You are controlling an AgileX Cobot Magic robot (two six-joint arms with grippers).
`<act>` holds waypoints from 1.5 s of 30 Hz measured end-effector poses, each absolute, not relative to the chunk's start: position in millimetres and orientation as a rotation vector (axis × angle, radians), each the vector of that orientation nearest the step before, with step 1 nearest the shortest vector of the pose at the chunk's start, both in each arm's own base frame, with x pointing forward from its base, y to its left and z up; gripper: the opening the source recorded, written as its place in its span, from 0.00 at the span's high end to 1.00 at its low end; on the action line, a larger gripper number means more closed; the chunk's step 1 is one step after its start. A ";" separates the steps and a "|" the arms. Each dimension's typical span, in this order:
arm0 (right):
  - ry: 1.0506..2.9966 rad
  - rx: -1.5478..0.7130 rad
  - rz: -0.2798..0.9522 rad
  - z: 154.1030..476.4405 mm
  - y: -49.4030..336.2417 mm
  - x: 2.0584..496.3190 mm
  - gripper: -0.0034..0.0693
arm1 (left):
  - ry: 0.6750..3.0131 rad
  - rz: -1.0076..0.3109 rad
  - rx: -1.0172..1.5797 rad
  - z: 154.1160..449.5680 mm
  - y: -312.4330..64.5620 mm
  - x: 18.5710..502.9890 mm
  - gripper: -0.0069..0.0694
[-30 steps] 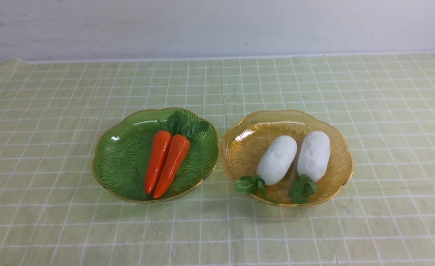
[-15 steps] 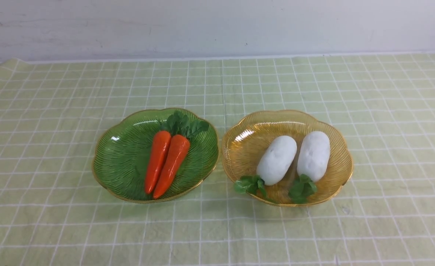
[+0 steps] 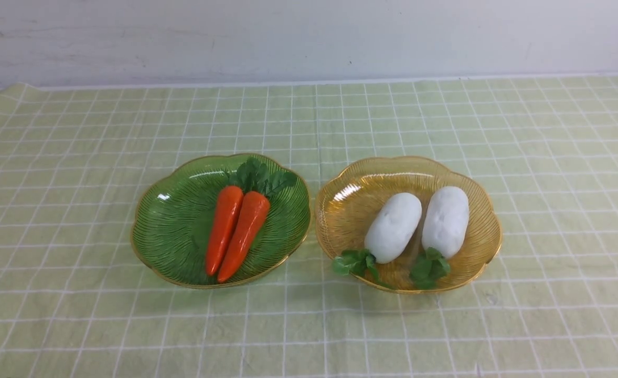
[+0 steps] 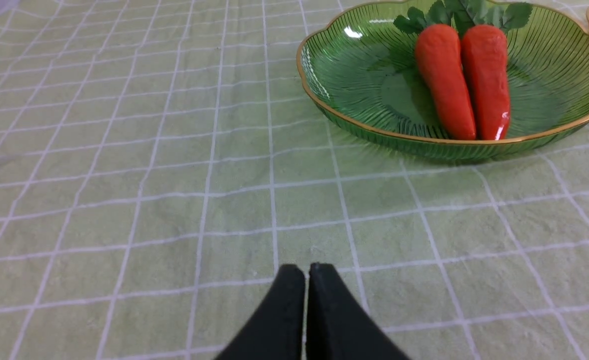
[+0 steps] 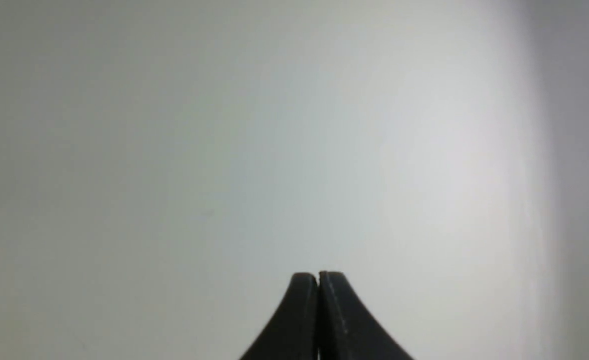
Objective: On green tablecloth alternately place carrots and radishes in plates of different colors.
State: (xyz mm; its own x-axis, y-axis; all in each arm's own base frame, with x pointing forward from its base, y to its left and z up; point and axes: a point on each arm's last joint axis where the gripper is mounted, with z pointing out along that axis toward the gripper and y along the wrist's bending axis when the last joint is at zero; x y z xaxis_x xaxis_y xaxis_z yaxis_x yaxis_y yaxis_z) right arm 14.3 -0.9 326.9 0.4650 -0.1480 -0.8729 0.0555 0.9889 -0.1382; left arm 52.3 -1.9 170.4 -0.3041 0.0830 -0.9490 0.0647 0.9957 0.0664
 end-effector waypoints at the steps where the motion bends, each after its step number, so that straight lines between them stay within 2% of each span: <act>1: 1.099 -0.108 -0.143 322.3 -0.7 16.9 0.97 | 1.881 0.018 0.107 170.4 -1.9 52.3 0.92; 3: 1.200 -0.164 -0.185 293.7 0.0 30.9 0.97 | 1.881 0.018 0.107 170.4 -1.9 52.3 0.92; 4: 1.216 -0.152 -0.201 291.1 0.1 32.0 0.97 | 1.881 0.018 0.107 170.4 -1.9 52.3 0.92; 7: 1.385 -0.169 -0.191 238.1 0.3 49.6 0.97 | 1.881 0.019 0.107 170.4 -1.8 52.3 0.92; 9: 1.488 -0.148 -0.133 211.1 1.2 55.0 0.97 | 1.881 0.019 0.107 170.4 -1.8 52.3 0.92; 12: 1.649 -0.161 -0.050 189.6 5.7 56.0 0.97 | 1.881 0.019 0.106 170.4 -1.8 52.3 0.92; 16: 1.742 -0.147 0.011 181.6 8.2 54.7 0.97 | 1.881 0.020 0.105 170.4 -1.7 52.3 0.92; 24: 1.768 -0.083 0.050 180.5 7.3 54.3 0.97 | 1.881 0.020 0.105 170.4 -1.7 52.3 0.92; 32: 1.776 0.012 0.039 180.4 1.9 54.3 0.97 | 1.881 0.020 0.105 170.4 -1.7 52.3 0.92; 45: 1.775 0.023 0.029 180.4 0.7 54.4 0.97 | 1.881 0.020 0.105 170.4 -1.7 52.3 0.92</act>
State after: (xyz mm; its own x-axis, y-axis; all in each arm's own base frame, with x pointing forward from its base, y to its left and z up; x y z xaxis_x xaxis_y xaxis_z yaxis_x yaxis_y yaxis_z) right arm 54.4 0.7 180.4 -0.2031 0.0315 -0.9786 -0.0007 0.9995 0.0323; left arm 52.3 -1.7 170.4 -0.3043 0.0830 -0.9490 0.0627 0.9958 0.0670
